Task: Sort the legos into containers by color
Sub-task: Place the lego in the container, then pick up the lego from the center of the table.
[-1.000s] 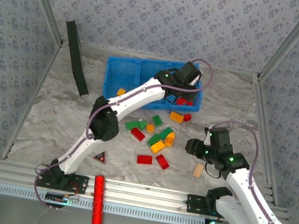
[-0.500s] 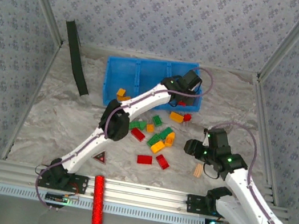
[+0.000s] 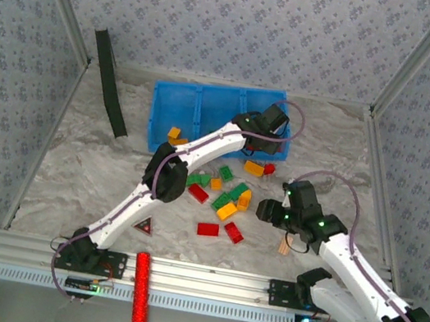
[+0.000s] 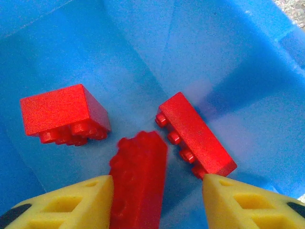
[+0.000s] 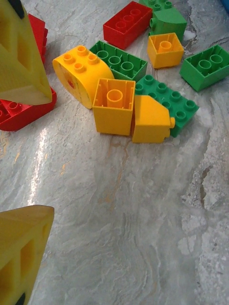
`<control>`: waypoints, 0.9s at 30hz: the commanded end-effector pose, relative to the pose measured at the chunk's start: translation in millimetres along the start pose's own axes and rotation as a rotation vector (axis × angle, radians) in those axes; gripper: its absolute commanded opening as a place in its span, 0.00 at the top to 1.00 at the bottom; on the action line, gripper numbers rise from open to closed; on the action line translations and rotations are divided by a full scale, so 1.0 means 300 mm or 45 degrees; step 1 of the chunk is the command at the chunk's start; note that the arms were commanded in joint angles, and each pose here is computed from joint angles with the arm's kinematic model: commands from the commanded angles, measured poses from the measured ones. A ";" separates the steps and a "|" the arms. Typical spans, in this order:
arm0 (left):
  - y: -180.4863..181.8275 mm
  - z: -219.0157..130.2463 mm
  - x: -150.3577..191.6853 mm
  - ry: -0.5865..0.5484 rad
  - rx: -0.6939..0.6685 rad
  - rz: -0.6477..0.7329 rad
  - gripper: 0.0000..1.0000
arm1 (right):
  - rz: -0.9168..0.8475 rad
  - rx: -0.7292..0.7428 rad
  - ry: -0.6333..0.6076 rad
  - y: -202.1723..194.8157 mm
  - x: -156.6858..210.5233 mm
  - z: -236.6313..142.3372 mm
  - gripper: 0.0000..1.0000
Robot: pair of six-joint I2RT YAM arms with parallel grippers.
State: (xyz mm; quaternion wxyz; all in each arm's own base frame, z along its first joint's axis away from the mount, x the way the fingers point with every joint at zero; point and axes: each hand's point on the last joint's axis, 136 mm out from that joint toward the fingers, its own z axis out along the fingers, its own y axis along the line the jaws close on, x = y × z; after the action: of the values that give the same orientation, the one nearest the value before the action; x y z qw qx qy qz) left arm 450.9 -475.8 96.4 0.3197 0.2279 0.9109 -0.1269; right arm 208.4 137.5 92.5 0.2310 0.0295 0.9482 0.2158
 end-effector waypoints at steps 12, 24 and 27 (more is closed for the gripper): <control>-0.040 -0.326 -0.219 -0.202 0.119 0.037 0.43 | -0.069 -0.014 -0.034 0.102 -0.069 0.075 0.40; 0.006 -0.694 -0.268 -0.353 0.141 0.078 0.38 | -0.102 0.053 0.026 0.141 -0.106 0.178 0.40; 0.035 -0.768 -0.250 -0.384 0.122 0.075 0.37 | -0.111 0.060 0.046 0.152 -0.107 0.198 0.40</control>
State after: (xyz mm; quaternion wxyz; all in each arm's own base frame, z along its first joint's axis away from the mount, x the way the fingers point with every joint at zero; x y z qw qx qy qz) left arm 389.5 -417.1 314.5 0.4320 0.2465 0.8429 -0.2052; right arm 251.6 190.2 70.5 0.2109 -0.0118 0.9598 0.1847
